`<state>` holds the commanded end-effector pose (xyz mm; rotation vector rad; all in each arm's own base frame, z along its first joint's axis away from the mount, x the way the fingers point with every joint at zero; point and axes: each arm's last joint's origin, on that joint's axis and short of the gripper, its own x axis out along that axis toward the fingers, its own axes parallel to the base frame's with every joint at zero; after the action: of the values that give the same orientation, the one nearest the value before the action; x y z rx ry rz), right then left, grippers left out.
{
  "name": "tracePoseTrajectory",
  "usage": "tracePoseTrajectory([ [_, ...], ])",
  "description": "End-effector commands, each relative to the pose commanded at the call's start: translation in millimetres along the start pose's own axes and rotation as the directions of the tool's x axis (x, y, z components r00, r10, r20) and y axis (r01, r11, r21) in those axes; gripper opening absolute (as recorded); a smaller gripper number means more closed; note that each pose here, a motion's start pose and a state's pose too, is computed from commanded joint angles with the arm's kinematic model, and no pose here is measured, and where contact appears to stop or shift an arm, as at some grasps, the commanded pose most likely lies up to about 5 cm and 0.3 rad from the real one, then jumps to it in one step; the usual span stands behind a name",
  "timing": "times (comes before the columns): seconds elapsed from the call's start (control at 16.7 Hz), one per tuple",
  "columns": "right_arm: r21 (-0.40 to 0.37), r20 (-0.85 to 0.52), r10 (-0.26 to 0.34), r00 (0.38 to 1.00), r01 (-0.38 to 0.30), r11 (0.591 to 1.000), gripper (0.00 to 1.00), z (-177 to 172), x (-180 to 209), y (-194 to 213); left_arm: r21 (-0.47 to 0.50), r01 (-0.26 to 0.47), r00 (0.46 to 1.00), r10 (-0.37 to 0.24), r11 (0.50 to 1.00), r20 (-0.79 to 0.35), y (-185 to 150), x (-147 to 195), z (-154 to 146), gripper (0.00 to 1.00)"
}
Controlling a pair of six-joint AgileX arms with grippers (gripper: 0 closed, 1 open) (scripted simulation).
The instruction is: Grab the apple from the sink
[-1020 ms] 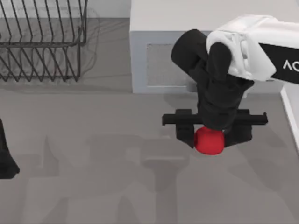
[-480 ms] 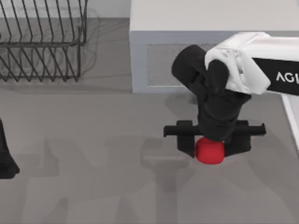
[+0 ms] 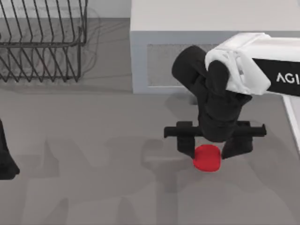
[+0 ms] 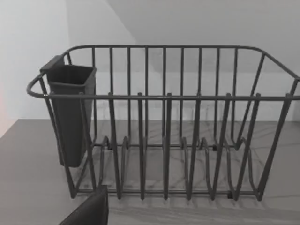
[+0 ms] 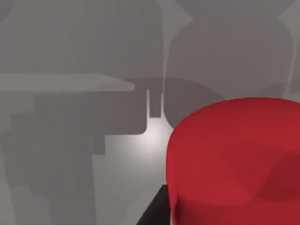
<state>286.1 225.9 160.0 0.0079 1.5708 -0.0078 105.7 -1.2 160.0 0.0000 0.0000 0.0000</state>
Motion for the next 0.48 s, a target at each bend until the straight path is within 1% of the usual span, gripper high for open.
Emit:
tracePoseTrajectory([
  [0.18,0.000,0.000,0.000,1.000,0.000,1.000,0.98,0.0,0.0,0.0,0.000,0.000,1.000,0.000,1.000,0.000,0.0,0.0,0.0,1.00],
  [0.24,0.000,0.000,0.000,1.000,0.000,1.000,1.00,0.0,0.0,0.0,0.000,0.000,1.000,0.000,1.000,0.000,0.0,0.0,0.0,1.00],
  [0.48,0.000,0.000,0.000,1.000,0.000,1.000,1.00,0.0,0.0,0.0,0.000,0.000,1.000,0.000,1.000,0.000,0.0,0.0,0.0,1.00],
])
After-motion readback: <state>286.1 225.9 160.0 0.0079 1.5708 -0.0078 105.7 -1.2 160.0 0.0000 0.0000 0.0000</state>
